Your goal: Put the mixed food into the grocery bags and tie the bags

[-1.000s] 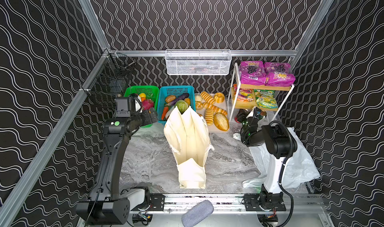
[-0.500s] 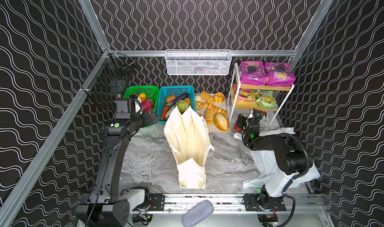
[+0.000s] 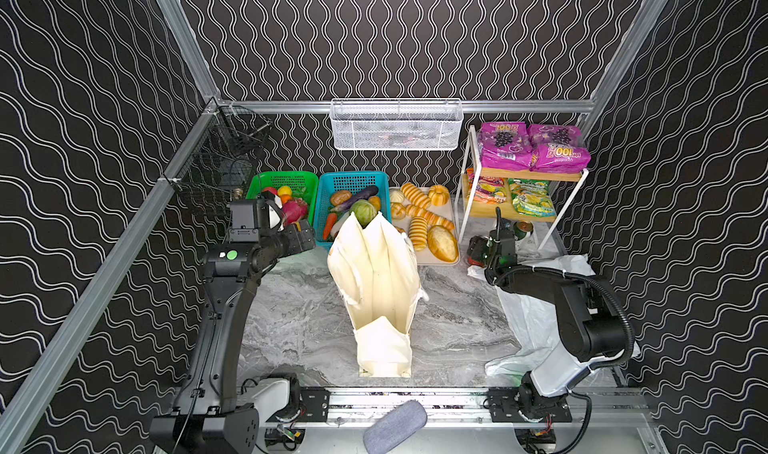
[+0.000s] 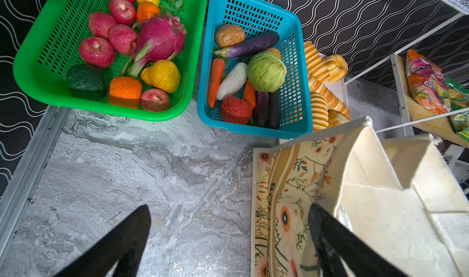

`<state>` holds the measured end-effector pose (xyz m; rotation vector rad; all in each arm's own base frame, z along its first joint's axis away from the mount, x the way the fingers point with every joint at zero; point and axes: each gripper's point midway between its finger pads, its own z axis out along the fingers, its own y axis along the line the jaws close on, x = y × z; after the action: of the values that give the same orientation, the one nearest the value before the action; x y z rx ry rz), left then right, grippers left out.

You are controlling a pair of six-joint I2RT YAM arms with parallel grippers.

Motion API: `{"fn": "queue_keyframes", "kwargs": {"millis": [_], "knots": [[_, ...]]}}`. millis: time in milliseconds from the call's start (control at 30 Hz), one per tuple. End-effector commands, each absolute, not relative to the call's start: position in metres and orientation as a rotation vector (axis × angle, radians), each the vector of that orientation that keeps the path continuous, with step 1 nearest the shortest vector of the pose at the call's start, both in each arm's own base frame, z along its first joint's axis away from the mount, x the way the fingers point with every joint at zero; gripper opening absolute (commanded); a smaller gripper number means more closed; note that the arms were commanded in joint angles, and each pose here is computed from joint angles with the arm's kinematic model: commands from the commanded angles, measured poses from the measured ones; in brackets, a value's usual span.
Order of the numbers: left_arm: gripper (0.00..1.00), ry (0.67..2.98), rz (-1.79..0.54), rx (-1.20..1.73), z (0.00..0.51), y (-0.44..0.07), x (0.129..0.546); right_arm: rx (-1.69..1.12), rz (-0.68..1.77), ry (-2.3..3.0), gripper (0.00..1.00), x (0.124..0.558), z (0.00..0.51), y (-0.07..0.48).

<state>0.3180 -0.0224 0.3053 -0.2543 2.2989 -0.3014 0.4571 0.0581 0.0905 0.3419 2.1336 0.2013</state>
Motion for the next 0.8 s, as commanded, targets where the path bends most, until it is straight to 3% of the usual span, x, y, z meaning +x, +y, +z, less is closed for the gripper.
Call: {"fn": "queue_keyframes", "kwargs": {"millis": [0,300,533,767], "knots": [[0.99,2.291,-0.303,-0.224,0.309,-0.024,0.319,0.323,0.192,2.315,0.77,0.440,0.066,0.063],[0.99,2.297,-0.311,-0.205,0.308,-0.026,0.317,0.297,0.143,2.370,0.74,0.444,0.077,0.062],[0.99,2.304,-0.321,-0.198,0.306,-0.028,0.319,0.269,0.115,2.343,0.61,0.449,0.100,0.059],[0.99,2.318,-0.327,-0.190,0.303,-0.029,0.317,0.232,0.151,2.378,0.59,0.446,0.110,0.066]]}}
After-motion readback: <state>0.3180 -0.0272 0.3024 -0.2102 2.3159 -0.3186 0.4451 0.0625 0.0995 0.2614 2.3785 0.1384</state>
